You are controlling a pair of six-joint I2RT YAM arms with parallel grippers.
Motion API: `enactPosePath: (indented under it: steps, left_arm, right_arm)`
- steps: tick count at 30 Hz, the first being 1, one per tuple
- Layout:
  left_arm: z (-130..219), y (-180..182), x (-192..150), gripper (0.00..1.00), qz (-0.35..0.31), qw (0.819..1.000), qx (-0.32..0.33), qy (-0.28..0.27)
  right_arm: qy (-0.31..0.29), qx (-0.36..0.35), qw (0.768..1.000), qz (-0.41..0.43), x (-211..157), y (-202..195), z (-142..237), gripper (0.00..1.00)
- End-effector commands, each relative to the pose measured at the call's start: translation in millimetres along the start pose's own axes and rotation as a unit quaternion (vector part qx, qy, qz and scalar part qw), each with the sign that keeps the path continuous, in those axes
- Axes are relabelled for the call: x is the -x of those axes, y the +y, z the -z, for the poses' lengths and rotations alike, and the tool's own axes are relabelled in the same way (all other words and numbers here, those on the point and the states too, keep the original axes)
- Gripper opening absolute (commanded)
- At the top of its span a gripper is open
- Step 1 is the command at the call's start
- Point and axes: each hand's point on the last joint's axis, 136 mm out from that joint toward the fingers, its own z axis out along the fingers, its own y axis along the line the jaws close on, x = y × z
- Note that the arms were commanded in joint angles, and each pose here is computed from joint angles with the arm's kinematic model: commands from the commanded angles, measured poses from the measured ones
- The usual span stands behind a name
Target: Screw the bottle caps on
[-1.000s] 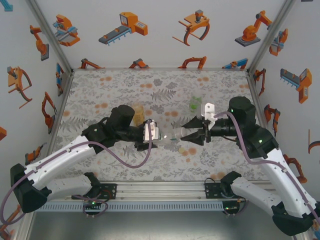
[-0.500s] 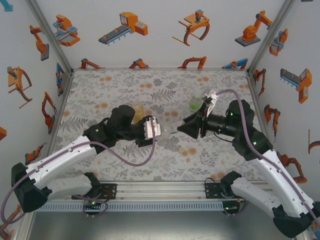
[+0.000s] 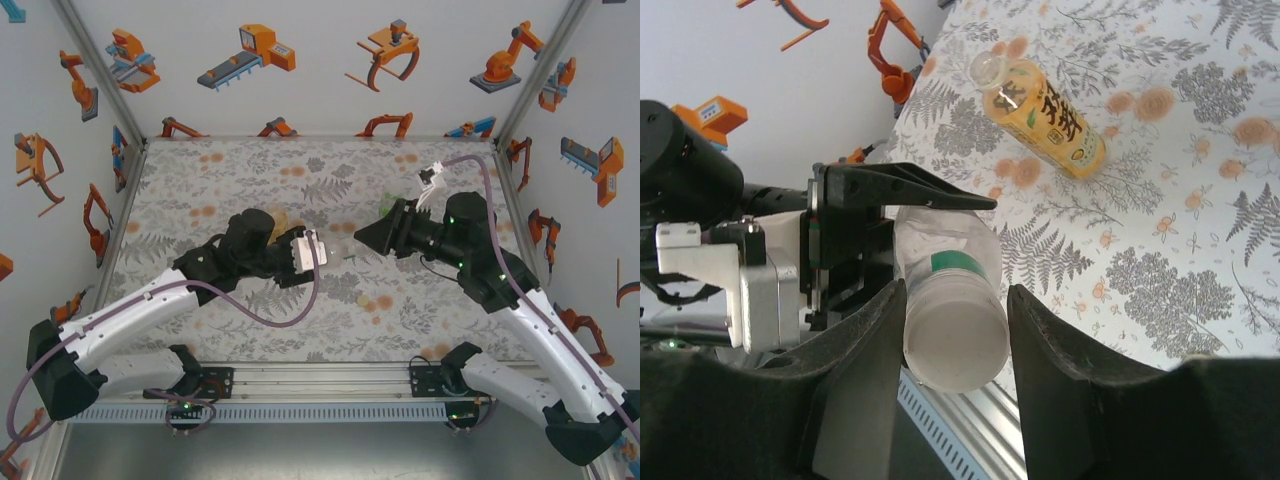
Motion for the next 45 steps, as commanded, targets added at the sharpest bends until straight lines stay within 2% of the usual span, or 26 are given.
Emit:
enactPosePath:
  steps: [1, 5, 10, 12, 20, 32, 39, 45]
  left_arm:
    - [0.9, 9.2, 16.7, 0.0, 0.0, 0.999, 0.019, -0.03]
    - [1.4, 9.2, 18.4, 0.0, 0.002, 0.999, 0.019, -0.034]
    - [2.2, 8.1, 24.7, 0.0, 0.014, 0.998, 0.019, -0.056]
    - [1.3, 8.5, 27.8, 0.0, 0.023, 0.997, 0.02, -0.069]
    - [-8.7, 19.0, 39.9, 0.0, 0.067, 0.991, 0.04, -0.105]
    - [-23.1, 42.6, 60.9, 0.0, 0.119, 0.981, 0.083, -0.133]
    - [-27.8, 41.2, 76.7, 0.0, 0.147, 0.974, 0.064, -0.157]
    - [-32.3, 35.0, 85.7, 0.0, 0.152, 0.973, 0.05, -0.168]
  right_arm:
    - [0.002, -0.04, 0.999, -0.03, -1.0, -12.2, 1.0, 0.0]
    - [0.003, -0.033, 0.999, -0.03, 0.3, -10.7, -3.6, 0.0]
    - [-0.009, -0.023, 0.999, -0.027, 7.4, -7.1, -8.6, 0.32]
    - [-0.021, -0.014, 0.999, -0.021, 12.6, -3.7, -9.7, 0.42]
    - [-0.047, 0.009, 0.999, -0.001, 24.9, 4.2, -15.4, 0.65]
    - [-0.059, 0.007, 0.998, 0.018, 30.3, 2.4, -20.9, 0.67]
    - [-0.065, -0.001, 0.997, 0.035, 30.6, -1.7, -22.0, 0.65]
    - [-0.074, -0.006, 0.996, 0.044, 34.0, -2.6, -21.0, 0.59]
